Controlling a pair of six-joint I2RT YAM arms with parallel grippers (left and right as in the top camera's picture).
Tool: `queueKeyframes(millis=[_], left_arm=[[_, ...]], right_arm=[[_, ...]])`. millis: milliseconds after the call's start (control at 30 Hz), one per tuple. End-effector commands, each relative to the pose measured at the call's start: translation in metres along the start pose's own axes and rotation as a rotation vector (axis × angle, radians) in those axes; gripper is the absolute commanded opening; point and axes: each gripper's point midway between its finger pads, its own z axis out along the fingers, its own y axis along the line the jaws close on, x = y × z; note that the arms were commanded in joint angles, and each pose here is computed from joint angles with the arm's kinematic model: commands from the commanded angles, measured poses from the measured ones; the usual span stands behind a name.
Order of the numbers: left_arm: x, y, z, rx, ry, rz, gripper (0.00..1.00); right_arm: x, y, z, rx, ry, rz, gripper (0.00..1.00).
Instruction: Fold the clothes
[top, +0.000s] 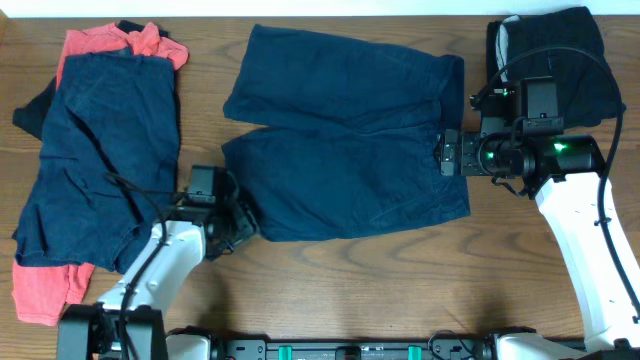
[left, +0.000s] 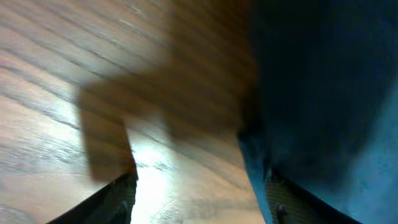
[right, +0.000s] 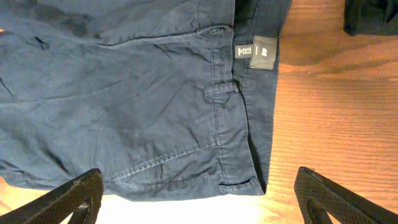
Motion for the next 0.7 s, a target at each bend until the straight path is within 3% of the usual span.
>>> queueKeyframes(millis=[0, 200, 500, 667], left_arm=[[0.003, 0.021, 0.013, -0.066, 0.026, -0.03, 0.6], [-0.006, 0.009, 0.024, -0.004, 0.017, -0.005, 0.39], [0.001, 0.002, 0.035, 0.044, 0.071, 0.088, 0.4], [0.009, -0.002, 0.034, 0.076, 0.107, 0.149, 0.45]], right_arm=[[0.001, -0.002, 0.003, -0.004, 0.01, -0.005, 0.96], [0.001, -0.002, 0.003, -0.004, 0.009, -0.005, 0.95], [0.0, -0.002, 0.003, -0.004, 0.004, -0.006, 0.95], [-0.002, -0.002, 0.003, -0.005, -0.002, -0.007, 0.95]])
